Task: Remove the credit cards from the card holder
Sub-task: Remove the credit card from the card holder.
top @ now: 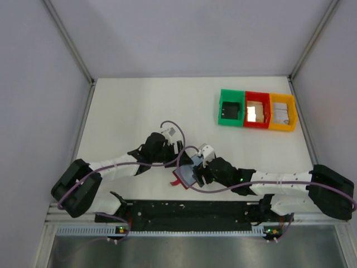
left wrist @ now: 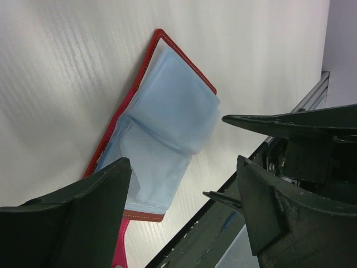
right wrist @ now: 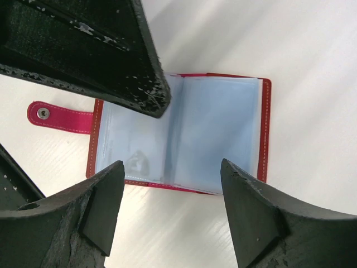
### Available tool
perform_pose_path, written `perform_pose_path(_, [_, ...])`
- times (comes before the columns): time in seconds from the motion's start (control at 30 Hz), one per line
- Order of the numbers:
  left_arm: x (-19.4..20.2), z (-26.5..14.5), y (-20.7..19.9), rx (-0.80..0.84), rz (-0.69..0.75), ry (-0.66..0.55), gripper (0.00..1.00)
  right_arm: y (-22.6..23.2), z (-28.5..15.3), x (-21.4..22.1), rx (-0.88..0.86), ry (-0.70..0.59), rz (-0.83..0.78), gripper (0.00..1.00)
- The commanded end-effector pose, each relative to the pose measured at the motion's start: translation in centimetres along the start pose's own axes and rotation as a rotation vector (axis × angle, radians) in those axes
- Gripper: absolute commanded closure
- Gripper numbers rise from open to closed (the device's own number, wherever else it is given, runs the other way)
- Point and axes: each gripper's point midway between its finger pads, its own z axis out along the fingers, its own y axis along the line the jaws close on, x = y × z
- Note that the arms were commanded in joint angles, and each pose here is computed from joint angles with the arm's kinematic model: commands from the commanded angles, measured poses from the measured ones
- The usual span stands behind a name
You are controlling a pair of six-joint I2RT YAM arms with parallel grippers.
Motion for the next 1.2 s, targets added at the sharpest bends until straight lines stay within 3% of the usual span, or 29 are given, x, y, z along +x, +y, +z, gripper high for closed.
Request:
perform_pose_path(0.0, [-0.6,-0.7,0.5,-0.048,0.033,-0.038,0.20,-1.2,-0.6,-1.1,0.048,-0.065,0.030,0.31])
perform_pose_path(0.47, [0.8,-1.1,1.5,-0.085,-0.002,0.004,0.19,-1.4,-0.9,-0.8,0.046,-0.068,0.042,0.30])
perform_pose_path(1.17, [1.6,-0.1,-1.7,0.004,0.000,0.048,0.19,-1.3,-1.7,-2.1,0.037,-0.116,0.051,0.31])
